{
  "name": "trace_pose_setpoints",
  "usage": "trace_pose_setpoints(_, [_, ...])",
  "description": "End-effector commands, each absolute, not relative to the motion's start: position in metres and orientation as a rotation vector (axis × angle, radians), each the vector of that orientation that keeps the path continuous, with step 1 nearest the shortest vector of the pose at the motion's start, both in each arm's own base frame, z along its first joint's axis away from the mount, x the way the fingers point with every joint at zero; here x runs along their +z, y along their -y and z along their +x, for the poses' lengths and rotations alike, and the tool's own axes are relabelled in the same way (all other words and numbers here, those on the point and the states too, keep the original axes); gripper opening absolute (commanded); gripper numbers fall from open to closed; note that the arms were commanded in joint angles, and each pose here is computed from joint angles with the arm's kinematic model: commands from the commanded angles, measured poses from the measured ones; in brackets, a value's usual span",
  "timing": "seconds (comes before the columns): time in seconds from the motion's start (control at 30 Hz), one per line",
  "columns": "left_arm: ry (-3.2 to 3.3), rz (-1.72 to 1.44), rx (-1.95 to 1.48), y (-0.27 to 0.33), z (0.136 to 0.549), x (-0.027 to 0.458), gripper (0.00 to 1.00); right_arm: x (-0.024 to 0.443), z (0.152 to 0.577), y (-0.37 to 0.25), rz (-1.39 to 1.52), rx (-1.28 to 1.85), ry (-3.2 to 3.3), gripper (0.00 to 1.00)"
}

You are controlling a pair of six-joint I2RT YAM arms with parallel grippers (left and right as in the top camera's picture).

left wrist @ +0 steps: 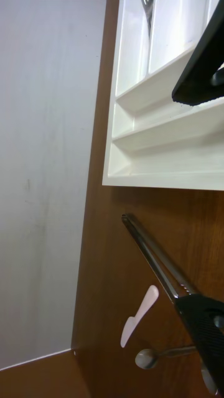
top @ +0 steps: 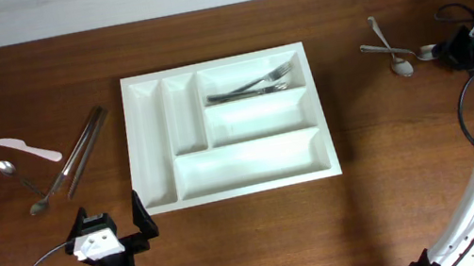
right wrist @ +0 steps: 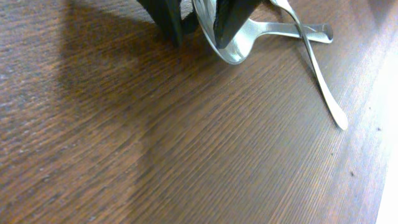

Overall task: Pack container
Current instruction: 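Move the right gripper to the spoons and grasp a silver spoon, then carry the spoon into the tray's middle compartment and release it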

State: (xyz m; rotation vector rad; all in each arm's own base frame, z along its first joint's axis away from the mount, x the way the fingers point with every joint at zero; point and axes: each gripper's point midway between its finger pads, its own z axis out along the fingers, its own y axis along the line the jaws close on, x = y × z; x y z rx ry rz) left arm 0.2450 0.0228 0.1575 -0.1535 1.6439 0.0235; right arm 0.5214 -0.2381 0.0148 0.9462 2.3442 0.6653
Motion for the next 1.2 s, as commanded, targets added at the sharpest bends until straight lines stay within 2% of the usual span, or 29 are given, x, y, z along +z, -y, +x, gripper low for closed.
trace_pose_setpoints(0.0, [-1.644, -0.129, 0.024, -0.020, 0.245, 0.157, 0.99, -0.013, 0.514, 0.233, 0.987, 0.665, -2.392, 0.13])
trace_pose_setpoints(0.1, [-1.644, -0.129, 0.024, -0.020, 0.245, 0.157, 0.99, -0.013, 0.514, 0.233, 0.987, 0.666, -2.392, 0.04])
trace_pose_setpoints(0.4, [-1.644, -0.129, 0.024, -0.020, 0.245, 0.157, 0.99, 0.002, 0.524, 0.222, 0.916, 0.791, -2.341, 0.04])
trace_pose_setpoints(0.83, [-1.644, -0.129, 0.024, -0.020, 0.245, 0.157, 0.99, 0.084, 0.555, 0.233, 0.781, 0.805, -2.236, 0.04])
trace_pose_setpoints(1.17, [-1.644, -0.129, 0.024, -0.020, 0.245, 0.157, 0.99, 0.113, 0.554, 0.224, 0.709, 0.846, -2.248, 0.04])
